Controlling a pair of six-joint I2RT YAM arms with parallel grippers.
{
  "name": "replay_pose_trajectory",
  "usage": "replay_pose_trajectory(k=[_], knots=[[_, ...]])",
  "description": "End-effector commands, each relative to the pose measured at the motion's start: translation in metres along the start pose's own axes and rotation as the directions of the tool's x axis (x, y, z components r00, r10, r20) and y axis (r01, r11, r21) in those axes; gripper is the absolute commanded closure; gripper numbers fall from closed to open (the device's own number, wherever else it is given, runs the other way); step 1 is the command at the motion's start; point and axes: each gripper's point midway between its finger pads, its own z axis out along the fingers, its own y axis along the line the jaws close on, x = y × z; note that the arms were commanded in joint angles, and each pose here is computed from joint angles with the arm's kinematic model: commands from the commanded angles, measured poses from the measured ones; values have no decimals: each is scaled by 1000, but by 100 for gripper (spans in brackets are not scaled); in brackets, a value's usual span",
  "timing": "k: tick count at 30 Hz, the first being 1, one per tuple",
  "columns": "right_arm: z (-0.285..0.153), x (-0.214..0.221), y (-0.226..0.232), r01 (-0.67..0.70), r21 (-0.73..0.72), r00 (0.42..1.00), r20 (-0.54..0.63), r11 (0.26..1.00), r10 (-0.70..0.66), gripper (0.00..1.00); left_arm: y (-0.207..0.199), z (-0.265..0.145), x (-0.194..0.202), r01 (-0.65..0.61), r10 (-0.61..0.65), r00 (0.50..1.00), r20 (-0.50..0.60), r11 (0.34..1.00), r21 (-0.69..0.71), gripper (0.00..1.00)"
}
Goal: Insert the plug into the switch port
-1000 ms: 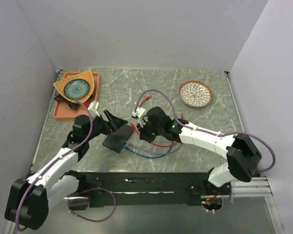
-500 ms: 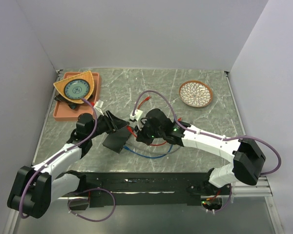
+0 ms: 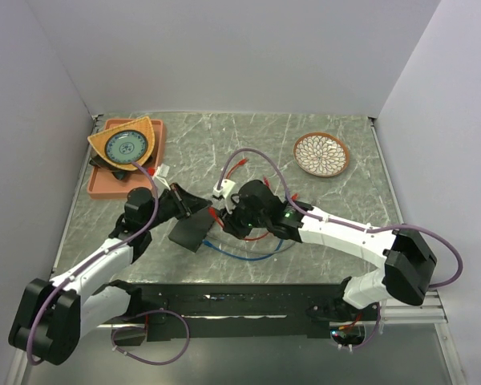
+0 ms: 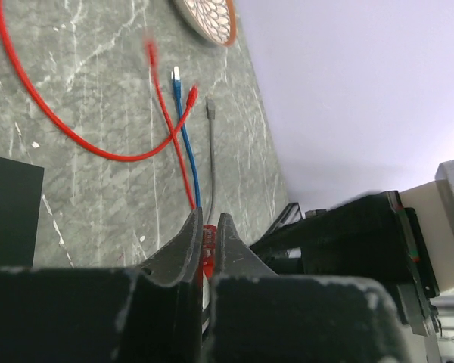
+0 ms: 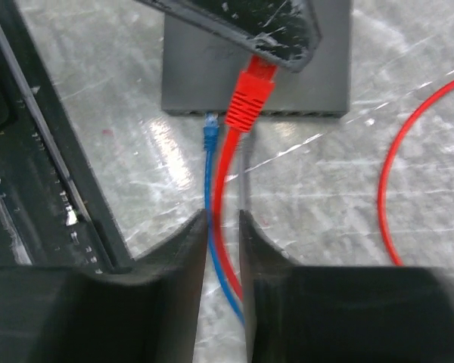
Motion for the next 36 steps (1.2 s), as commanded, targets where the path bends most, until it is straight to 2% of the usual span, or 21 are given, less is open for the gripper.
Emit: replay_pose_trajectory(k=[1, 4, 5, 7, 8, 11, 15, 20, 23, 30, 36], knots=[[-20, -44, -13, -13, 101, 988, 154, 995, -3, 58, -7, -4, -13, 9, -7, 996, 91, 1000, -24, 99], [-27, -50, -16, -26, 125, 981, 195, 992, 1, 40, -7, -8, -15, 37, -29, 992, 120, 997, -63, 99], [-30, -54, -15, -30, 126, 977, 211, 992, 3, 29, -4, -9, -20, 48, -34, 988, 153, 995, -84, 99], [-34, -61, -20, -48, 150, 971, 241, 988, 11, 19, -7, -12, -21, 75, -59, 983, 176, 993, -90, 99], [-36, -64, -19, -78, 145, 965, 258, 986, 39, 11, -4, -14, -24, 87, -64, 977, 205, 991, -105, 99], [-37, -75, -15, -125, 120, 947, 310, 985, 82, 6, -4, -19, -25, 137, -105, 964, 244, 984, -116, 99], [-33, -85, -12, -165, 94, 930, 345, 982, 123, 9, -3, -27, -29, 198, -157, 936, 315, 975, -104, 99], [-18, -97, 0, -132, 26, 929, 351, 991, 115, 11, -4, -29, -27, 211, -170, 932, 321, 973, -98, 99], [-11, -103, 8, -115, 15, 934, 343, 993, 103, 21, -4, -28, -28, 209, -167, 933, 318, 972, -104, 99], [2, -106, 13, -97, 47, 944, 320, 994, 77, 25, -3, -25, -25, 203, -164, 941, 297, 973, -107, 99], [13, -105, 11, -110, 62, 950, 300, 992, 86, 38, -3, -24, -23, 199, -162, 945, 284, 974, -106, 99]])
